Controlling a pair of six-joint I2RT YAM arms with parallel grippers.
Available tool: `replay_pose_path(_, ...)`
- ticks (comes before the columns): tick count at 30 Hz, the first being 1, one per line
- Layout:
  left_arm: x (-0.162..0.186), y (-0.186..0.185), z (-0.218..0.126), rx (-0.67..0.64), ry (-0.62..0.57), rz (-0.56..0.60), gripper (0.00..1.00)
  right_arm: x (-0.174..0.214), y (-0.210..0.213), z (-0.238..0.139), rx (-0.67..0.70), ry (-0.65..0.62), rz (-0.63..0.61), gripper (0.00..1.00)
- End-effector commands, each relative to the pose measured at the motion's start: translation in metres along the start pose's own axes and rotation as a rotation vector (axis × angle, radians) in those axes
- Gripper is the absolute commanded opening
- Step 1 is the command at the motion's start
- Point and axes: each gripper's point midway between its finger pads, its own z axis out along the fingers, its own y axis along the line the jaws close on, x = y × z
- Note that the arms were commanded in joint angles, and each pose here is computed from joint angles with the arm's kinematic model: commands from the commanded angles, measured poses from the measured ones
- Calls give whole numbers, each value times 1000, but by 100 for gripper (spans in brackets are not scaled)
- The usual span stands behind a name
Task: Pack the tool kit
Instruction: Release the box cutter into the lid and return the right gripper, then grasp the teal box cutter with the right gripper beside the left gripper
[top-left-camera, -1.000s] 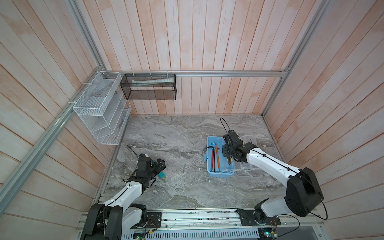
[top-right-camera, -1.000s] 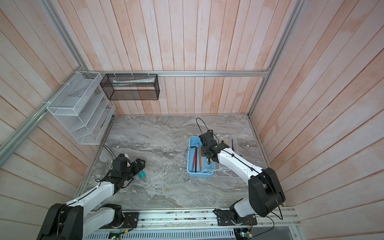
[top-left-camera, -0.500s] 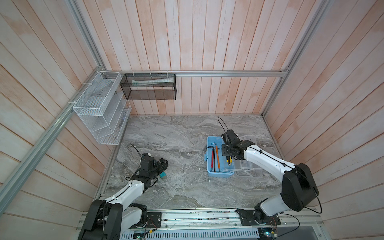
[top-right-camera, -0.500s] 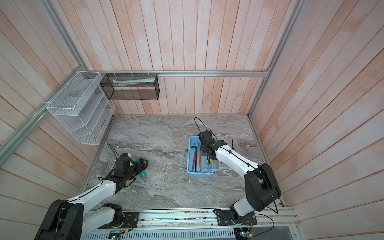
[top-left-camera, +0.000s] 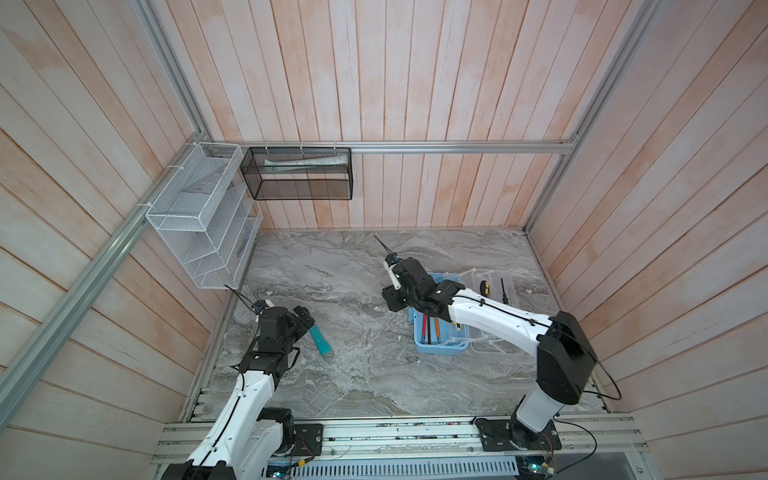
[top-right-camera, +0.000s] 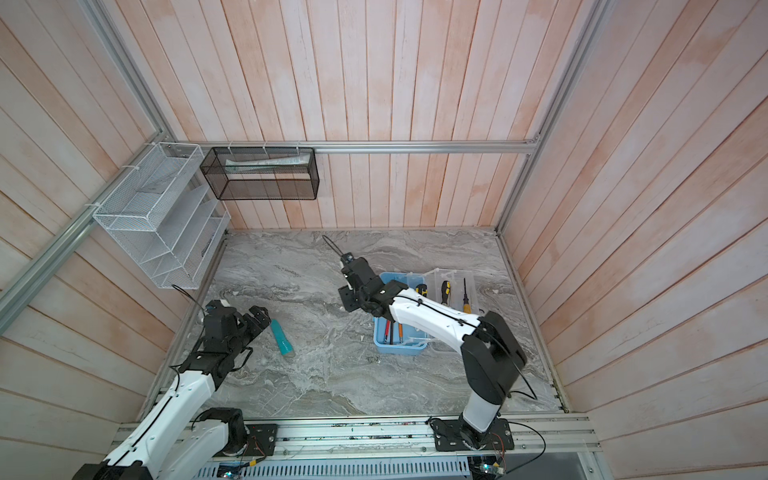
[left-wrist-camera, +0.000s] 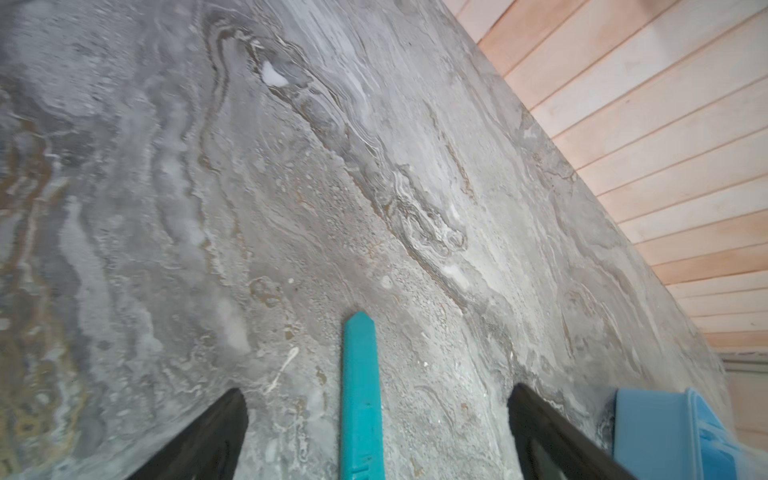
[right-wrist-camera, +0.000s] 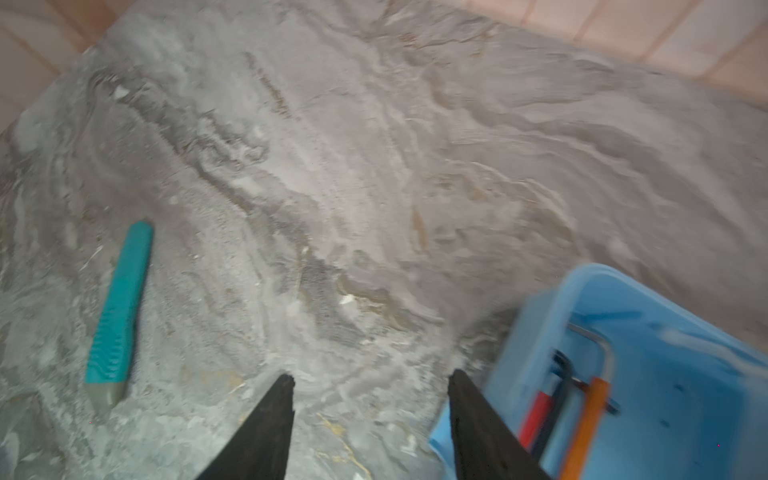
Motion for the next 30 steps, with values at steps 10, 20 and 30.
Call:
replay_pose_path(10,-36,37,-44,-131,-122,-96,100,41,162,87,-332,194,-199,59)
replay_pose_path(20,-43,47,-48,-166,-143,-68,100,59,181,118,-252,297,-251,60)
replay_pose_path(30,-38,56,-45,-187,-145,-80,100,78,181,131,-206,374,-280,61)
